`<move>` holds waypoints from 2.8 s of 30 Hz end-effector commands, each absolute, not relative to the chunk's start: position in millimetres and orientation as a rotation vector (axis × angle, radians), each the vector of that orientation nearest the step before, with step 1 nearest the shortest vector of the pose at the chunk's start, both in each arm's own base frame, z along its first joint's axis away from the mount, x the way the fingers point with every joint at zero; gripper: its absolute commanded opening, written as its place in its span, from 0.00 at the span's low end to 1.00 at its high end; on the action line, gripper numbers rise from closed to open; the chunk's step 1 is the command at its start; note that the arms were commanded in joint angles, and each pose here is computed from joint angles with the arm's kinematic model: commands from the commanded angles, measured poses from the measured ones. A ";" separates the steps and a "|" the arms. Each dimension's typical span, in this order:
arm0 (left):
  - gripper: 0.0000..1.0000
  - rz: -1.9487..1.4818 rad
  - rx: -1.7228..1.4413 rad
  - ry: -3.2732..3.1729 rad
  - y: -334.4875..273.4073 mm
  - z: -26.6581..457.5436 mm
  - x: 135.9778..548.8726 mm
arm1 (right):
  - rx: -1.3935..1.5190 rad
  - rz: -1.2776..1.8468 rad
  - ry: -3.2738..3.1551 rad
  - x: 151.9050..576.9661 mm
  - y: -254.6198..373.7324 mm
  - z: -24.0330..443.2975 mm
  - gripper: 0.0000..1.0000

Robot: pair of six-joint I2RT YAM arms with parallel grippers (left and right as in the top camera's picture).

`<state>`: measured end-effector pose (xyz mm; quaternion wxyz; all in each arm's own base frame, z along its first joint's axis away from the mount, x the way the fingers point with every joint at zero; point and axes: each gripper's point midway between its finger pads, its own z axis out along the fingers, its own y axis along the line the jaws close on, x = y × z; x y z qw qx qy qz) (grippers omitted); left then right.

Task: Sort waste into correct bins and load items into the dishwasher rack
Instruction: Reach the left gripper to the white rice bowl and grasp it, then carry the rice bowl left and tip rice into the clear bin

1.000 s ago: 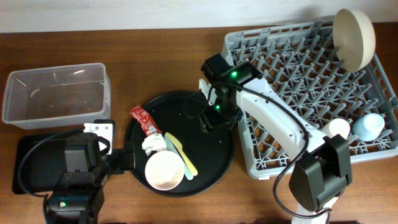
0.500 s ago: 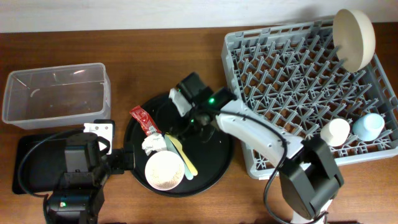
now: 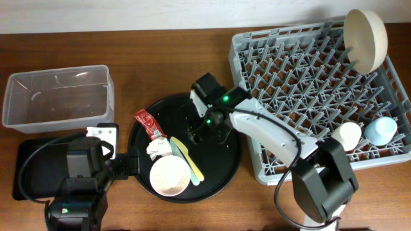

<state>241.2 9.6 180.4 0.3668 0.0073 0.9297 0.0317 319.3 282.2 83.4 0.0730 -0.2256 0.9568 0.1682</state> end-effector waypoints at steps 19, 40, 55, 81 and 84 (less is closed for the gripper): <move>1.00 -0.534 0.356 2.089 -86.1 238.7 256.5 | -0.179 0.293 2.015 351.8 87.3 412.6 0.98; 0.98 -0.406 -0.180 2.915 -49.9 100.9 197.1 | -0.188 0.293 2.255 406.4 100.4 325.8 0.98; 0.81 -0.101 -0.017 3.172 -56.9 47.8 188.5 | -0.129 0.148 1.739 315.2 57.8 496.7 0.98; 0.34 -0.128 -0.013 3.117 -65.5 26.2 220.8 | -0.140 0.139 1.863 325.9 60.0 464.2 0.98; 0.34 -0.126 -0.013 3.122 -65.7 23.3 221.7 | -0.139 0.139 1.855 323.1 59.3 466.6 0.98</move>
